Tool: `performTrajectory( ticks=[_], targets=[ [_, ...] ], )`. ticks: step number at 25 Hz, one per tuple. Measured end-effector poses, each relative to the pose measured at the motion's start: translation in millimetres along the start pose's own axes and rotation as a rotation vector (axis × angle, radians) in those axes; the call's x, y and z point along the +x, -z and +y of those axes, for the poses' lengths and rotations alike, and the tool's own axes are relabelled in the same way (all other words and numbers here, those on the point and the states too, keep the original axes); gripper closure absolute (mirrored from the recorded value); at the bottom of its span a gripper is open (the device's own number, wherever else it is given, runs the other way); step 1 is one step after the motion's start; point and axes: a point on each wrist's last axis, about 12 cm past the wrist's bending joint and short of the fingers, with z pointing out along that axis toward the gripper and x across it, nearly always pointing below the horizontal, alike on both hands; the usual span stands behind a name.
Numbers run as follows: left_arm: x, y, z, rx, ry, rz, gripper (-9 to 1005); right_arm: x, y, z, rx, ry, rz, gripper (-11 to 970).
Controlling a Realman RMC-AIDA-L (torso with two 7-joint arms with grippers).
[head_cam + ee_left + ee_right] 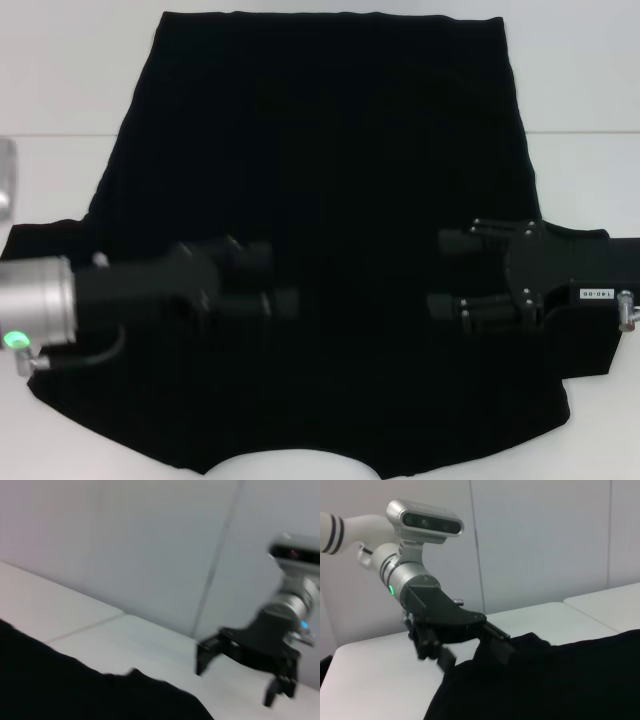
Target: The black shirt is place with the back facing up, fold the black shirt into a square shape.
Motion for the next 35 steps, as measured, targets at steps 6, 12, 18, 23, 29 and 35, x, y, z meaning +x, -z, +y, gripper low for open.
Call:
performTrajectory(
  ticks=[6, 12, 18, 23, 29, 35],
  targets=[
    [-10.2, 32.6, 21.3, -0.185, 0.242, -0.145, 109, 0.5, -3.2, -2.1, 0.041, -0.032, -0.029, 56],
    [-18.1, 62.7, 37.6, -0.328, 0.561, -0.159, 109, -1.4, -11.7, -5.5, 0.061, -0.082, -0.021, 60],
    [-19.6, 90.7, 48.5, -0.519, 0.778, -0.070, 109, -2.8, -12.2, -5.4, 0.056, -0.082, -0.027, 64],
    [-20.2, 111.9, 51.2, -0.654, 0.881, 0.046, 108, -2.8, -12.1, -5.5, 0.058, -0.080, -0.028, 68],
    [-19.5, 123.2, 47.5, -0.726, 0.953, 0.195, 108, -3.5, -9.1, -6.7, 0.065, -0.075, -0.027, 72],
    [-16.0, 126.7, 49.1, -0.775, 0.974, 0.260, 108, -4.6, -7.0, -8.2, 0.070, -0.070, -0.026, 76]
  ],
)
